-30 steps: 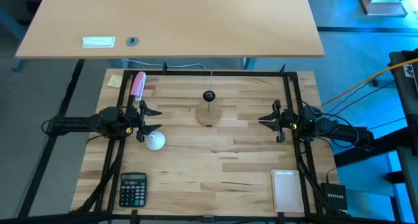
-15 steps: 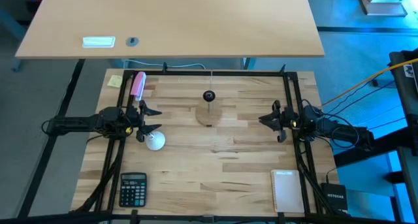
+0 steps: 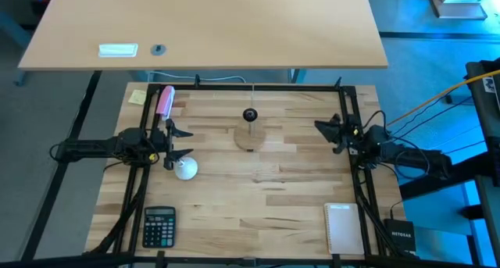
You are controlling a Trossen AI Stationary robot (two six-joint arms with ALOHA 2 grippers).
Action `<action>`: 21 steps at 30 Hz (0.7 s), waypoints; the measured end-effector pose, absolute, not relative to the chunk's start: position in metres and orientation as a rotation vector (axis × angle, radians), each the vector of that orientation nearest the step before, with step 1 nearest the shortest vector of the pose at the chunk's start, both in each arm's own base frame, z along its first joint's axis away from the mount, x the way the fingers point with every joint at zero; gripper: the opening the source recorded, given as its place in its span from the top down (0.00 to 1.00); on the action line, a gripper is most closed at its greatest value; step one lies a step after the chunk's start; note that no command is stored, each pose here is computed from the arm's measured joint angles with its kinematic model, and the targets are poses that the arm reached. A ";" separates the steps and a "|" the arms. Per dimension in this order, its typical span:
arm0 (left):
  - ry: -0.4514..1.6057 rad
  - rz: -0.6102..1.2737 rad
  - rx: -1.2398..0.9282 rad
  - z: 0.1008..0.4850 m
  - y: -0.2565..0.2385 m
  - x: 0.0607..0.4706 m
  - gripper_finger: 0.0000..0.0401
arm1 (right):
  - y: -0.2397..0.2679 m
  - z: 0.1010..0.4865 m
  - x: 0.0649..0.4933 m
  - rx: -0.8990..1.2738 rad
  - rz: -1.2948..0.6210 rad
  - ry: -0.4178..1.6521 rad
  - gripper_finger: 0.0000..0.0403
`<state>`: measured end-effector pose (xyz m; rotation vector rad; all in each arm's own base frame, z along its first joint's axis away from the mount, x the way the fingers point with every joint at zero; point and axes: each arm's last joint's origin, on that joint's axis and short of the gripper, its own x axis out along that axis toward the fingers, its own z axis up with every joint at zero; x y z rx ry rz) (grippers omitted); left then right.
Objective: Screw lightbulb
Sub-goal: Insert the white lightbulb into the brown lamp
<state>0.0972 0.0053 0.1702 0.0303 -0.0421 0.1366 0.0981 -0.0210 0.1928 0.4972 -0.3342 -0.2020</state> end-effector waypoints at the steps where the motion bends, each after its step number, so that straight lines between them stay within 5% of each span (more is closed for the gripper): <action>1: -0.042 0.136 0.017 0.170 0.005 0.097 0.34 | -0.021 0.193 0.100 0.491 -0.202 -0.336 0.84; 10: -0.051 0.131 -0.214 0.169 0.005 0.097 0.34 | -0.027 0.221 0.142 0.356 -0.189 -0.171 0.84; 21: -0.049 0.131 -0.261 0.169 0.005 0.097 0.34 | -0.045 0.271 0.253 0.180 -0.121 0.035 0.84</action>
